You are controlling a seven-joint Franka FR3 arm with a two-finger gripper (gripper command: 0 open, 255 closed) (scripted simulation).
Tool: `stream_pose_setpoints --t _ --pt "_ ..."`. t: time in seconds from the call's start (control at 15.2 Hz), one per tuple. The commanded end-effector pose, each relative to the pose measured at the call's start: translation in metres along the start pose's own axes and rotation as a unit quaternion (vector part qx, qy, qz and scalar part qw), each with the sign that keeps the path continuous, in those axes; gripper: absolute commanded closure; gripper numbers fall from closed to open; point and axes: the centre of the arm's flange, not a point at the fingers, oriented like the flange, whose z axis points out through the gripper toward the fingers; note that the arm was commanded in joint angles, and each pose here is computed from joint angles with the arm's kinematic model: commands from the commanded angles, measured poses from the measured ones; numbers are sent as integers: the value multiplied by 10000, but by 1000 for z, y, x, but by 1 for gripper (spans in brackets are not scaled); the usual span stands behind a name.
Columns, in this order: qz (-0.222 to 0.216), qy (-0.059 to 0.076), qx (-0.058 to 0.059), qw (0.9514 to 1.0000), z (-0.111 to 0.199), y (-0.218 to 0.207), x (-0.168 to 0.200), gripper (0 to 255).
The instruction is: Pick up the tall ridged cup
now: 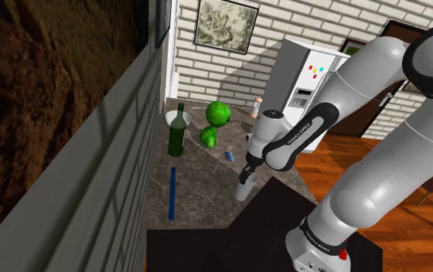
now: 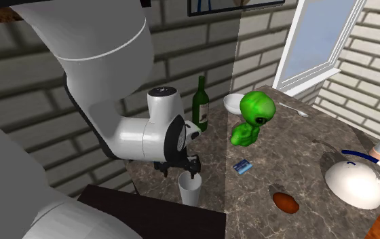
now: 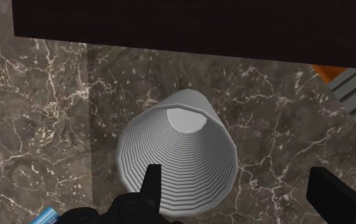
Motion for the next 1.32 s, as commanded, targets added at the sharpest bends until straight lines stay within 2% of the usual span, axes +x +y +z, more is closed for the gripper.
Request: stream_pose_setpoints --t 0.0,0.26,0.46,0.53,1.12,1.25 --pt "-11 7 3 10000 11 -2 0 0" --pt "-11 7 3 10000 32 -4 -1 0" --pt "-11 7 4 10000 35 -4 -1 0" --pt "-11 7 4 10000 35 -4 -1 255" --pt "-11 7 3 10000 35 -4 -1 255" --pt "-11 7 3 10000 25 -3 -1 255"
